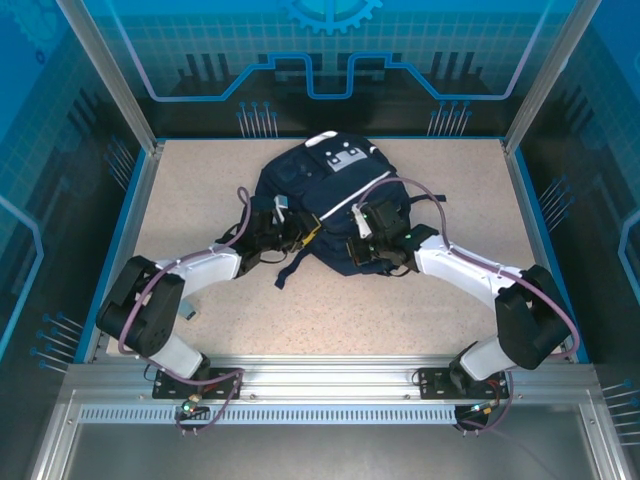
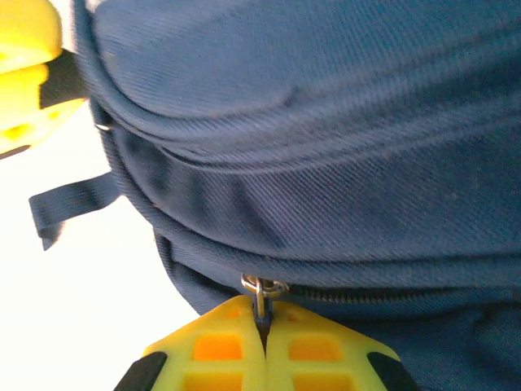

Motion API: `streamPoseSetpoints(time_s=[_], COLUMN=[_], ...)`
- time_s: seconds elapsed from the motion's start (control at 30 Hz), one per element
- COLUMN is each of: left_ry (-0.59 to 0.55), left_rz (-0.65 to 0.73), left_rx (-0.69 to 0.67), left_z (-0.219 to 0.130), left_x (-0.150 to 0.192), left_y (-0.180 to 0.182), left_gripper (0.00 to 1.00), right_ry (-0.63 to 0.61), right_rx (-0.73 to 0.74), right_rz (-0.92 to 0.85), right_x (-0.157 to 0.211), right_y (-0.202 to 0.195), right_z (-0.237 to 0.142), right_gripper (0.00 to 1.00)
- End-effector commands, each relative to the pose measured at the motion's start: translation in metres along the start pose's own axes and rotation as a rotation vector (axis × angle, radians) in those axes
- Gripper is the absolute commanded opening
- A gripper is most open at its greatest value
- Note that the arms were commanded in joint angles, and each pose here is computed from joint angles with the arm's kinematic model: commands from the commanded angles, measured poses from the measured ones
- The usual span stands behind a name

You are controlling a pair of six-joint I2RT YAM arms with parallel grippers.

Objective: Pack the student bag

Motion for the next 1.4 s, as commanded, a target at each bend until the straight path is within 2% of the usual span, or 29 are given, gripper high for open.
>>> streamPoseSetpoints(time_s=[0.0, 0.2, 0.4, 0.5, 0.6, 0.67, 0.77, 1.0, 1.13, 1.23, 1.3, 1.37], left_ry=[-0.068, -0.083, -0.093, -0.105, -0.112, -0.123, -0.144, -0.177, -0.188, -0.194, -0.197, -0.216], left_rz=[0.016, -0.041, -0.076, -0.089, -0.099, -0.105, -0.11, -0.098, -0.088, -0.078, -0.069, -0.064], left_rx=[-0.026, -0.016, -0.012, -0.003, -0.005, -0.016, -0.046, -0.081, -0.091, -0.102, -0.116, -0.148], left_z=[-0.019, -0.032, -0.028, -0.024, -0.019, -0.018, -0.021, -0.037, -0.046, -0.052, -0.056, -0.064], left_x=[-0.007, 0.001, -0.002, -0.007, -0.01, -0.013, -0.018, -0.03, -0.036, -0.04, -0.042, -0.045], left_y=[0.006, 0.015, 0.017, 0.016, 0.016, 0.02, 0.029, 0.044, 0.046, 0.047, 0.047, 0.051], left_gripper=[0.43, 0.54, 0.53, 0.45, 0.33, 0.22, 0.12, 0.03, 0.02, 0.04, 0.1, 0.27], right_ry=[-0.019, -0.023, -0.011, -0.005, 0.002, 0.012, 0.03, 0.048, 0.021, 0.006, 0.009, 0.016], right_rx=[-0.147, -0.244, -0.294, -0.297, -0.282, -0.245, -0.129, 0.106, 0.252, 0.24, 0.183, 0.108], right_rz=[-0.057, -0.085, -0.087, -0.083, -0.075, -0.07, -0.056, -0.058, 0.032, 0.077, 0.061, 0.01], right_x=[-0.021, -0.038, -0.043, -0.041, -0.038, -0.033, -0.023, 0.0, -0.008, -0.018, -0.023, -0.026], right_y=[0.044, 0.078, 0.094, 0.095, 0.093, 0.086, 0.063, -0.005, -0.053, -0.056, -0.041, -0.014], right_z=[0.0, 0.016, 0.023, 0.023, 0.022, 0.021, 0.018, 0.0, -0.011, -0.013, -0.01, -0.003], right_gripper=[0.0, 0.0, 0.0, 0.0, 0.0, 0.0, 0.0, 0.0, 0.0, 0.0, 0.0, 0.0])
Point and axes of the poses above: each hand's point on the last joint's axis, 136 mm out from that joint toward the fingers, its own z axis out along the fingers, its own y axis along the line the jaws close on, x = y × z, the point moved 1 cm from there along -z, back along the fingers, and after that the axes turned 3 degrees about z, right-handed, at the moved point
